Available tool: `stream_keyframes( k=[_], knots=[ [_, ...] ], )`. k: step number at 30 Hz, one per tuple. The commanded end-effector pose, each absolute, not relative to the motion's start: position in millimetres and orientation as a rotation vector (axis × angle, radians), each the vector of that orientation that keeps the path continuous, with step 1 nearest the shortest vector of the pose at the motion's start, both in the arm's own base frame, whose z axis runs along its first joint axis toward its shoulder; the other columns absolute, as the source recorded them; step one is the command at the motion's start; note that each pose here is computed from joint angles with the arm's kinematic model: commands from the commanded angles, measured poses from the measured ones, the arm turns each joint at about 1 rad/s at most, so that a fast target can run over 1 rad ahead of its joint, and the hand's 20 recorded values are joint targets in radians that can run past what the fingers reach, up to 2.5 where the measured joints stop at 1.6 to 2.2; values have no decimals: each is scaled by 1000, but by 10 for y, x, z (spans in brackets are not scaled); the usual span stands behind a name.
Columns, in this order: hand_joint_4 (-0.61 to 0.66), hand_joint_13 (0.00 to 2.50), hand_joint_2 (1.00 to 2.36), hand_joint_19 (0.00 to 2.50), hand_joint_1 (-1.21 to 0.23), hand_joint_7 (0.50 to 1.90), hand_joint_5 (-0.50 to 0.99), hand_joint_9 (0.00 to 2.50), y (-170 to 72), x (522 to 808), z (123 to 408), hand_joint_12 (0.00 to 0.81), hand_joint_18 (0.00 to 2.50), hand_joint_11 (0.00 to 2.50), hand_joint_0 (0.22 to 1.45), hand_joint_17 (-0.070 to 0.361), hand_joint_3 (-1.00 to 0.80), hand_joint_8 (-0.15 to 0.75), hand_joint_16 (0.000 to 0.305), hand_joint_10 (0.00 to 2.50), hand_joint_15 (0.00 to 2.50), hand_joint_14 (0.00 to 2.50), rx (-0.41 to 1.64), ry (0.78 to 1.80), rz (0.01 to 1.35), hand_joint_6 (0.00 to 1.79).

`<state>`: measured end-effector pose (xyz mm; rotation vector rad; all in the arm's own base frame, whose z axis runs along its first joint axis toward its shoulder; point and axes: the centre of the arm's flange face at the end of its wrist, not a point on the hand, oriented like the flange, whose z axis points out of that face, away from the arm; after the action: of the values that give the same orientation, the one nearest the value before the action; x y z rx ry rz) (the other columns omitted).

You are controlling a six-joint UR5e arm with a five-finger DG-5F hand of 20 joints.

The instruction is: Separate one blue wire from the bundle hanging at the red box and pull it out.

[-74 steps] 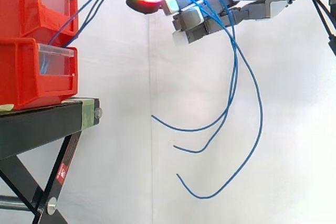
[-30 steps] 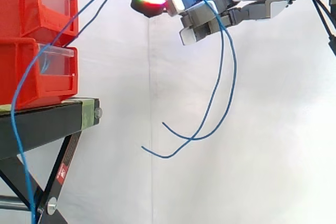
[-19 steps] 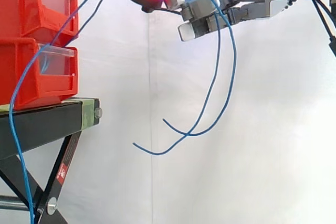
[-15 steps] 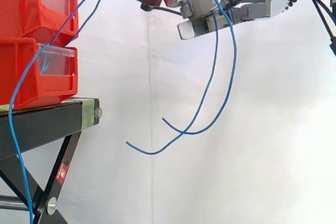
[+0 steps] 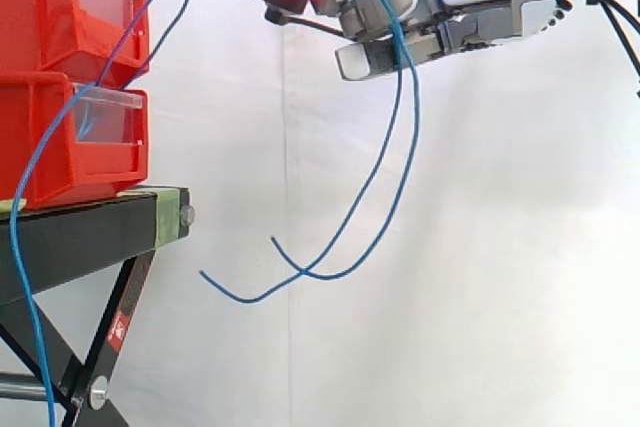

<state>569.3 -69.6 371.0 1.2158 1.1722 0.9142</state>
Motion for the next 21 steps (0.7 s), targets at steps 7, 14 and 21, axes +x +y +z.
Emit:
stream_keyframes(
  k=[7, 14, 21],
  knots=[
    [214, 917, 1029, 890, -932, 1104, -258, 514, -687, 5691, 3707, 366, 533, 1103, 664, 118, -135, 304, 53, 22, 1842, 0, 1217, 1176, 914, 793],
    [220, 882, 1028, 898, -950, 1113, -261, 458, -687, 5693, 3708, 373, 522, 1083, 667, 118, -158, 310, 53, 22, 1835, 0, 1216, 1175, 915, 792],
    [220, 843, 1024, 890, -988, 1131, -263, 410, -685, 5695, 3710, 368, 504, 1064, 662, 119, -221, 311, 53, 23, 1815, 3, 1215, 1174, 917, 779]
  ],
)
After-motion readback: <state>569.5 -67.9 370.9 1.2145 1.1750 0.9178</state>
